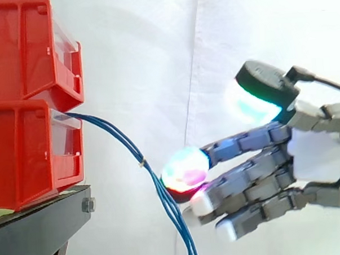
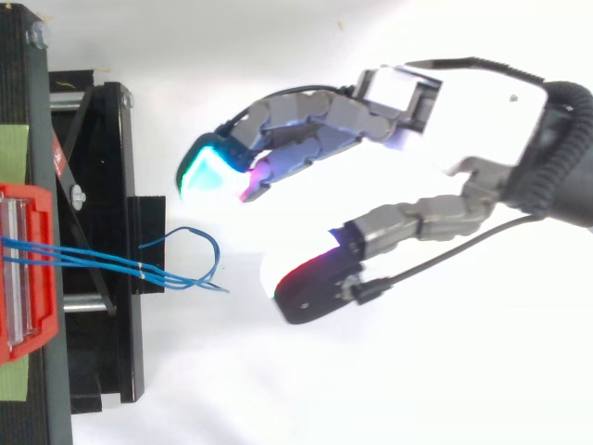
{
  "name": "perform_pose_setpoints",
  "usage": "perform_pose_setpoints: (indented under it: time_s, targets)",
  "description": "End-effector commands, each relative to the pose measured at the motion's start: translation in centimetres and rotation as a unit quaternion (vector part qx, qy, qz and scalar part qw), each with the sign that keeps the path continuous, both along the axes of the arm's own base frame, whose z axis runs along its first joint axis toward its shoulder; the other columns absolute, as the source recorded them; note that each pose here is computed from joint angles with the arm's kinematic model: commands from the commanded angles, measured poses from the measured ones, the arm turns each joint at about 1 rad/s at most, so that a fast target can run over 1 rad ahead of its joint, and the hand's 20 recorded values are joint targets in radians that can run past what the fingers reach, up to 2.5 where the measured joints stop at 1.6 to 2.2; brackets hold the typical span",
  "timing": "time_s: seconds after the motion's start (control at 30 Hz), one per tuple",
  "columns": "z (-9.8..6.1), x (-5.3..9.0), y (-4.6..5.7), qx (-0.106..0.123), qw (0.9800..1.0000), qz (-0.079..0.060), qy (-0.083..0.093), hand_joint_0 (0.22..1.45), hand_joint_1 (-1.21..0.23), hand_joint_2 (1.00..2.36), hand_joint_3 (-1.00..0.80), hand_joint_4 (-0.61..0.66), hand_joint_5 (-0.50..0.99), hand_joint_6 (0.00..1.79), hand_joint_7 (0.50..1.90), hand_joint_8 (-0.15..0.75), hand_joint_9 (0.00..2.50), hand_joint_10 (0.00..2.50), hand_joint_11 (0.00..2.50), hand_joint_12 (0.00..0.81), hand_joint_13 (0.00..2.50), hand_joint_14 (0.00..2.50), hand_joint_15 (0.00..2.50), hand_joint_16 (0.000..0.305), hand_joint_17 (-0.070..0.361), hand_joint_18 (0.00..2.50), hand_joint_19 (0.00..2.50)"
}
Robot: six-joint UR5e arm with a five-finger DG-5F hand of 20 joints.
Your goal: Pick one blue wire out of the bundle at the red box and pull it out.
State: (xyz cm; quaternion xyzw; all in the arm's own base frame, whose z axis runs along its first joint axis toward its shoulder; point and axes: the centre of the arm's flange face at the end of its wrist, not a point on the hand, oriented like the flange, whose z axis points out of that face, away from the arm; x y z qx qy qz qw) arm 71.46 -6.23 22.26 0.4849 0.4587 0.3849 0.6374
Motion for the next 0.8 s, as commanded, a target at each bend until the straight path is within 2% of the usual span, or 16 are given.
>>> perform_pose_setpoints:
  time_s: [0.0, 0.17, 0.4, 0.5, 0.53, 0.67, 0.77]
  targets:
    - [-2.3, 1.8, 0.4, 0.005, 1.0, 0.002, 0.003, 0.53, -0.64, 1.0, -0.46, 0.41, -0.15, 0.5, 0.88, 0.385, 0.69, 0.01, 0.3, 0.474, 0.47, 0.0, 0.15, 0.065, 0.147, 0.6, 0.34]
    - [-2.6, 2.4, 0.7, 0.009, 0.9999, 0.002, -0.015, 0.53, -0.64, 1.0, -0.46, 0.41, -0.15, 0.5, 0.88, 0.385, 0.7, 0.01, 0.3, 0.475, 0.48, 0.0, 0.15, 0.065, 0.147, 0.6, 0.34]
    - [-2.8, 2.5, 1.0, -0.007, 0.9999, 0.0, -0.012, 0.53, -0.64, 1.0, -0.46, 0.43, -0.13, 0.5, 0.95, 0.383, 0.7, 0.01, 0.32, 0.473, 0.48, 0.0, 0.15, 0.065, 0.146, 0.6, 0.35]
    - [-3.7, 2.7, 1.5, -0.011, 0.9999, -0.002, -0.011, 0.54, -0.65, 1.0, -0.45, 0.44, -0.13, 0.5, 0.99, 0.381, 0.7, 0.01, 0.3, 0.47, 0.48, 0.0, 0.15, 0.064, 0.145, 0.6, 0.36]
    - [-4.8, 3.5, 2.3, -0.007, 0.9996, -0.003, -0.027, 0.54, -0.65, 1.0, -0.45, 0.44, -0.12, 0.5, 1.0, 0.381, 0.7, 0.01, 0.31, 0.47, 0.48, 0.0, 0.15, 0.064, 0.144, 0.6, 0.36]
    - [-5.8, 4.5, 2.7, -0.001, 0.9994, -0.002, -0.034, 0.55, -0.67, 1.01, -0.43, 0.44, -0.12, 0.5, 1.04, 0.381, 0.7, 0.01, 0.31, 0.469, 0.48, 0.01, 0.16, 0.064, 0.143, 0.6, 0.36]
    - [-4.7, 5.2, 2.9, 0.004, 0.9991, -0.002, -0.041, 0.55, -0.67, 1.01, -0.42, 0.43, -0.12, 0.5, 1.05, 0.379, 0.7, 0.01, 0.31, 0.468, 0.48, 0.01, 0.16, 0.063, 0.142, 0.6, 0.36]
